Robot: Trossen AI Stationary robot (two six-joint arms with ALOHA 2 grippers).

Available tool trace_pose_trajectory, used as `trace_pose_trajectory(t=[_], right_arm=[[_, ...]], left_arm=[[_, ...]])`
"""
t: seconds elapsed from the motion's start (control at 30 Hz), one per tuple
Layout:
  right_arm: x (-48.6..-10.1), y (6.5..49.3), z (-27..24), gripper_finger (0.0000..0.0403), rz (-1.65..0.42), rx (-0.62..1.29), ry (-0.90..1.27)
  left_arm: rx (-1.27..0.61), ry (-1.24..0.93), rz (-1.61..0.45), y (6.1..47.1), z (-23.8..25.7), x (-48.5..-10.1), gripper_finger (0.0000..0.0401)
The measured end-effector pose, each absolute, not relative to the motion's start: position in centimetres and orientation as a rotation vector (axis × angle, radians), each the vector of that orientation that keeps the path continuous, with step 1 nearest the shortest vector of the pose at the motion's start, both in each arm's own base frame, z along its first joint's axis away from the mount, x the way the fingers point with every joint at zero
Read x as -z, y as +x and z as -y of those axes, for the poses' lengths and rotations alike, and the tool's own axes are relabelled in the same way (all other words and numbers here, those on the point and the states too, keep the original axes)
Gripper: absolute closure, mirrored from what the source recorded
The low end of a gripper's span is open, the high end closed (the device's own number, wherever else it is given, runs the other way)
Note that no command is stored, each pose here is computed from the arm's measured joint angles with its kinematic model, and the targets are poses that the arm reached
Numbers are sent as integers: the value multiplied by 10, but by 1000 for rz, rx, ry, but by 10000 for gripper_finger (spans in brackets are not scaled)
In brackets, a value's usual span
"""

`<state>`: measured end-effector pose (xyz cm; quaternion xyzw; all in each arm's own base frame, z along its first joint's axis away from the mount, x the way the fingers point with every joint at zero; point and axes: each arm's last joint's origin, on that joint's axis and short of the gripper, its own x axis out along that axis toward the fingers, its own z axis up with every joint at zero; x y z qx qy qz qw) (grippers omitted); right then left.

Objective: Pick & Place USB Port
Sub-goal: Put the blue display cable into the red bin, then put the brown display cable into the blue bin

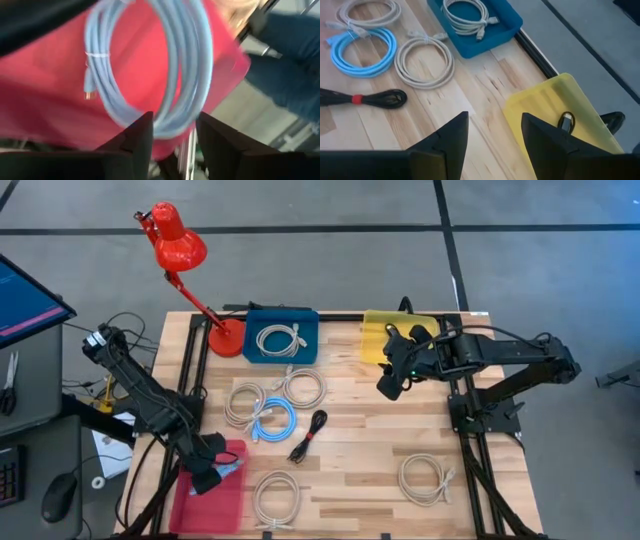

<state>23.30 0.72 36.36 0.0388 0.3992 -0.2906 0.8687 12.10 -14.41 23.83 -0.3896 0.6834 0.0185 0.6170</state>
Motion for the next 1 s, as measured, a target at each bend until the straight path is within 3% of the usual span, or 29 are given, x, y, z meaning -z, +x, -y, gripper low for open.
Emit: trace_pose_trajectory(t=[0.23, 0.5, 0.77, 1.0], right_arm=[[-362, 230, -7, 227, -869, 611, 66], [-359, 226, -7, 227, -930, 602, 54], [-358, 224, -8, 236, -965, 554, 81], [-355, 220, -10, 257, -1035, 510, 99]], left_arm=[[46, -920, -1740, 116, 146, -240, 207], [133, -989, -1740, 123, 148, -244, 223], [323, -1041, -1272, 164, 141, -261, 282], [259, -917, -952, 191, 115, -267, 338]])
